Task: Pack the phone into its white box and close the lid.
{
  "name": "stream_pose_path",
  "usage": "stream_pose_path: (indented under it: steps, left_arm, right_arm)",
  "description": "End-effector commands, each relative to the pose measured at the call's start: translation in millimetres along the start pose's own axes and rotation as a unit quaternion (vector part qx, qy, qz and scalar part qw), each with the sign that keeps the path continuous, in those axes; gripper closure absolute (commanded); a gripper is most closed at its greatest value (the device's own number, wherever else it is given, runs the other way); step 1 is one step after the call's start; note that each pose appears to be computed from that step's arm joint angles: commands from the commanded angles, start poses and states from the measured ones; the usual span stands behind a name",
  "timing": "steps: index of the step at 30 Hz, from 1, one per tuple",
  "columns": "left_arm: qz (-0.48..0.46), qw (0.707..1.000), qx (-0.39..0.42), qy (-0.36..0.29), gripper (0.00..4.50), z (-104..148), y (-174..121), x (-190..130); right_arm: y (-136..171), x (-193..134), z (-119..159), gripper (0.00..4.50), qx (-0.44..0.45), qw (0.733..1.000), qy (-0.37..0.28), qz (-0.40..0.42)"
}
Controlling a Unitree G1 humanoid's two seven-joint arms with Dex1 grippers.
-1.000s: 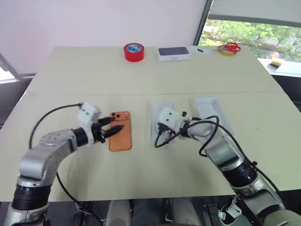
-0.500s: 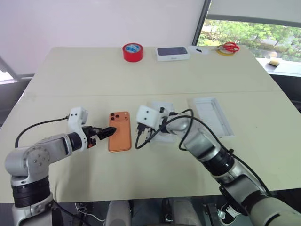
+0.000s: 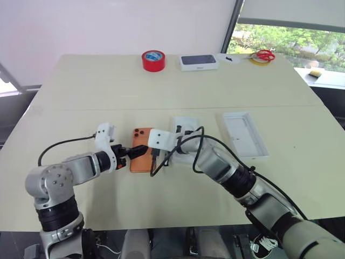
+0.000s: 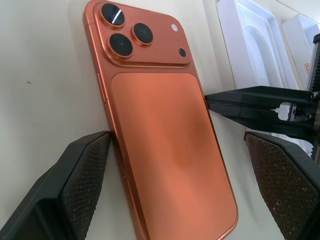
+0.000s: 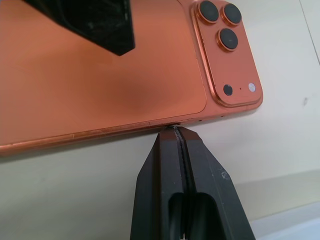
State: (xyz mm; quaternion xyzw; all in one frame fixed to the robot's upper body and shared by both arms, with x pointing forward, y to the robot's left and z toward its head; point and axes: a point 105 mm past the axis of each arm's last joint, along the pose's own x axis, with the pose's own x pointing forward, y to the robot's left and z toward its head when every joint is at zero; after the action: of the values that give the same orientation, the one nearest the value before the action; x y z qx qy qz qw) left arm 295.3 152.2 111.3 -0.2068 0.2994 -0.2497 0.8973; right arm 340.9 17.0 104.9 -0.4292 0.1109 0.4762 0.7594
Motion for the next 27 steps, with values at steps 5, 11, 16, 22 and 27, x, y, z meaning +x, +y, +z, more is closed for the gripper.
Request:
stream_pose_path:
  steps: [5,11,16,22,27]
  left_arm:
    - [-0.083,0.995,-0.033,0.036,0.03,-16,-30,17]
    - [-0.091,0.994,-0.056,0.023,0.03,-11,-29,18]
    - [-0.097,0.993,-0.067,0.01,0.03,-4,-31,18]
    - [-0.076,0.994,-0.076,0.003,0.03,1,-21,15]
    - [-0.062,0.993,-0.096,-0.015,0.81,7,-10,10]
  right_arm:
    - [8,-2,7,4.5,-0.007,1.0,-0.019,0.004]
    - [12,-1,7,4.5,-0.002,1.0,-0.022,0.006]
    - [13,-2,7,4.5,0.001,1.0,-0.022,0.005]
    - [12,-2,6,4.5,0.0,1.0,-0.02,0.003]
    - [11,-2,5,4.5,-0.001,1.0,-0.018,0.001]
